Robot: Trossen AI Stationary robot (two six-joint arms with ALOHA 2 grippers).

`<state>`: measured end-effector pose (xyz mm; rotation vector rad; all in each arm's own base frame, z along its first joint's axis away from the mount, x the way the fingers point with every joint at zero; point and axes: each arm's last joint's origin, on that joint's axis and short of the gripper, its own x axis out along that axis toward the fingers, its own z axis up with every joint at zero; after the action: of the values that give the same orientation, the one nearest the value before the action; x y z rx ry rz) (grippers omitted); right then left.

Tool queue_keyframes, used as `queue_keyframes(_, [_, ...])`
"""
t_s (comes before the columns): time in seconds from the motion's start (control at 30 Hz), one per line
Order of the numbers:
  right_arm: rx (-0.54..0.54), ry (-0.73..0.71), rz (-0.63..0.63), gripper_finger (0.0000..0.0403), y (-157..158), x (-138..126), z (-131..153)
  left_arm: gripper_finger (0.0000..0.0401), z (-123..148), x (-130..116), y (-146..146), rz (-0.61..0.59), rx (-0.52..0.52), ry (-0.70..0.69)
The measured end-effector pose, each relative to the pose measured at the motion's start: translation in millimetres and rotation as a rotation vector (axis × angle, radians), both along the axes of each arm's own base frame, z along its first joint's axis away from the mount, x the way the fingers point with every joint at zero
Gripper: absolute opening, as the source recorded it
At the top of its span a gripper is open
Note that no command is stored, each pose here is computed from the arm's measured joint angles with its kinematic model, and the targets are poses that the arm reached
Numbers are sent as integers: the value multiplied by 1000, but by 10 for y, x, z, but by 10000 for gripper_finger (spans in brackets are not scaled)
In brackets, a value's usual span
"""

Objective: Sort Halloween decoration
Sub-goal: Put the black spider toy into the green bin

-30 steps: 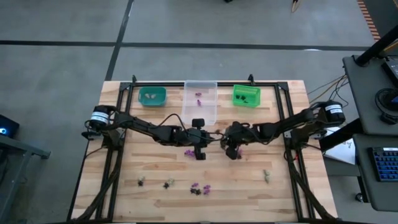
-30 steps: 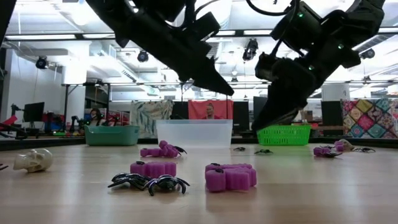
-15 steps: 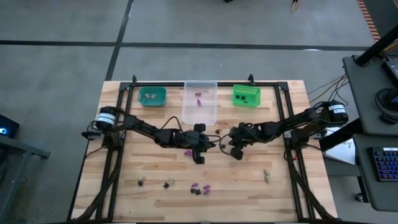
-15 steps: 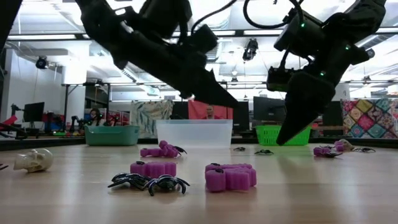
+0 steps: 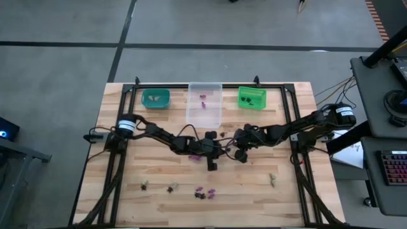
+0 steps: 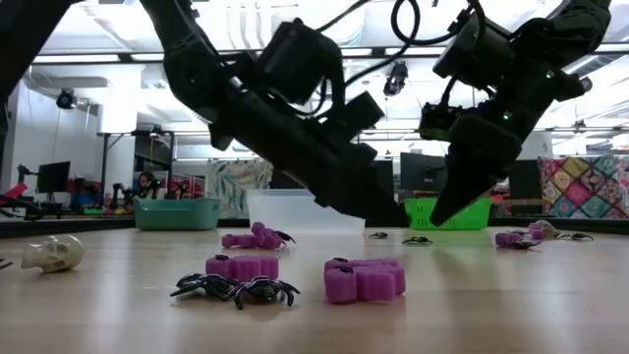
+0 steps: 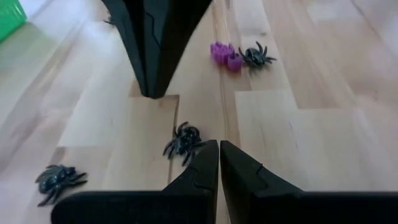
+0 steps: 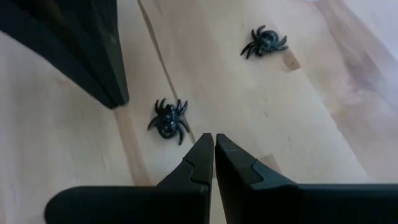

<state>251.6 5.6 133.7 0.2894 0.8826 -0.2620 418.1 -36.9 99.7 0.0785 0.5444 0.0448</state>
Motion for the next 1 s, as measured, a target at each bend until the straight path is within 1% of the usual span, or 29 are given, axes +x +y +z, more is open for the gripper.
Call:
queue_keyframes(0.17, [-9,-43,5,9,0,30,-24,0,-71,41,-4,1,1,14])
queue_keyframes(0.33, [-8,1,3,9,6,54,-173,0,-107,32,0,2,1,33])
queue_keyframes(0.53, [-3,6,-1,9,30,99,-284,0,-120,23,21,12,-3,49])
queue_keyframes(0.83, [11,-46,21,9,69,129,-235,0,-126,17,57,84,29,51])
queue_keyframes(1.0, [21,-62,27,9,74,143,-228,0,-125,17,67,92,33,50])
